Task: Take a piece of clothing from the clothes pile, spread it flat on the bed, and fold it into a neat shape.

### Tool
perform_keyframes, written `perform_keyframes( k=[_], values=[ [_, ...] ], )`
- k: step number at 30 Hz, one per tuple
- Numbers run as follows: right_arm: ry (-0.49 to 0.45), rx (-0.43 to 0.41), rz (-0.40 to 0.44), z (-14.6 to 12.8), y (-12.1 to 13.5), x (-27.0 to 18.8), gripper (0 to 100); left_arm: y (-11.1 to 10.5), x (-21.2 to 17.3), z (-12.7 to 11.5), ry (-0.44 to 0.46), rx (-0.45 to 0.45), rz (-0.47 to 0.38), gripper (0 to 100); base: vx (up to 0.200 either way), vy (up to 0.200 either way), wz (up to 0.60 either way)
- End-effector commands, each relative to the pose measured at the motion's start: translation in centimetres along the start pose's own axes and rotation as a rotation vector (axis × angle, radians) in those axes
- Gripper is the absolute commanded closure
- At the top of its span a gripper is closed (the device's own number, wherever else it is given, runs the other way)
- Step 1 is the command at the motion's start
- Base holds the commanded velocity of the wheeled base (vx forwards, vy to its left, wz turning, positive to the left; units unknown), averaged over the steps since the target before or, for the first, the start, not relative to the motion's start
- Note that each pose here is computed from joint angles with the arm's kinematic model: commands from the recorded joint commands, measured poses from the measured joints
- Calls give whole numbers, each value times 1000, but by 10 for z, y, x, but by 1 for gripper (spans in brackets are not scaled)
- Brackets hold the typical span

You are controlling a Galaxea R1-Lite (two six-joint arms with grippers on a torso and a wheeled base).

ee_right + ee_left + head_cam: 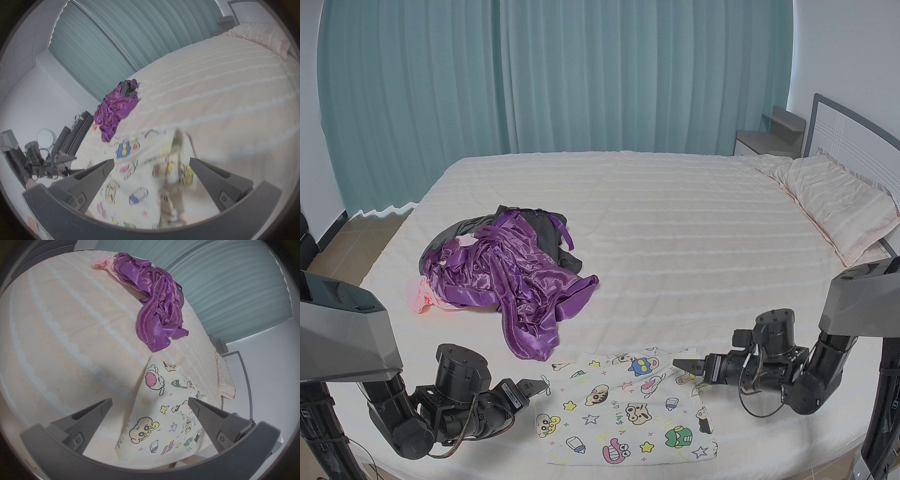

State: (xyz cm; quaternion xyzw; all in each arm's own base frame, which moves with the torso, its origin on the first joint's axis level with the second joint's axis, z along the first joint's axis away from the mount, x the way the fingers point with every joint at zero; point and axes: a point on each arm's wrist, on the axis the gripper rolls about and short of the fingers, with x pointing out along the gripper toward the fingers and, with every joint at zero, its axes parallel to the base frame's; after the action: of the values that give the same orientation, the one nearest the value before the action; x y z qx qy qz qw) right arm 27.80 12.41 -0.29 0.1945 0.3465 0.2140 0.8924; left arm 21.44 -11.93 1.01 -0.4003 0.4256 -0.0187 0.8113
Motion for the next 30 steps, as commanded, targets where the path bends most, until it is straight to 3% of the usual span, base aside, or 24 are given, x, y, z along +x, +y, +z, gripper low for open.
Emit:
perform_keyframes(
  k=[1,8,9,14,24,30],
  values=[
    [-1,15,-7,11,-5,34,0,1,1,0,3,-1,6,0,0,0,0],
    [34,19,-19,6,-10,47,0,1,3,0,3,-1,7,0,0,0,0],
    [35,19,-20,6,-10,47,100,1,3,-1,4,-1,9,0,0,0,0],
    [44,26,-31,9,-11,49,100,2,4,-1,6,0,11,0,0,0,0],
    [-56,39,-92,30,-22,54,100,2,4,-1,7,0,13,0,0,0,0],
    [-51,47,-105,29,-27,55,100,2,4,-1,7,0,13,0,0,0,0]
  ],
)
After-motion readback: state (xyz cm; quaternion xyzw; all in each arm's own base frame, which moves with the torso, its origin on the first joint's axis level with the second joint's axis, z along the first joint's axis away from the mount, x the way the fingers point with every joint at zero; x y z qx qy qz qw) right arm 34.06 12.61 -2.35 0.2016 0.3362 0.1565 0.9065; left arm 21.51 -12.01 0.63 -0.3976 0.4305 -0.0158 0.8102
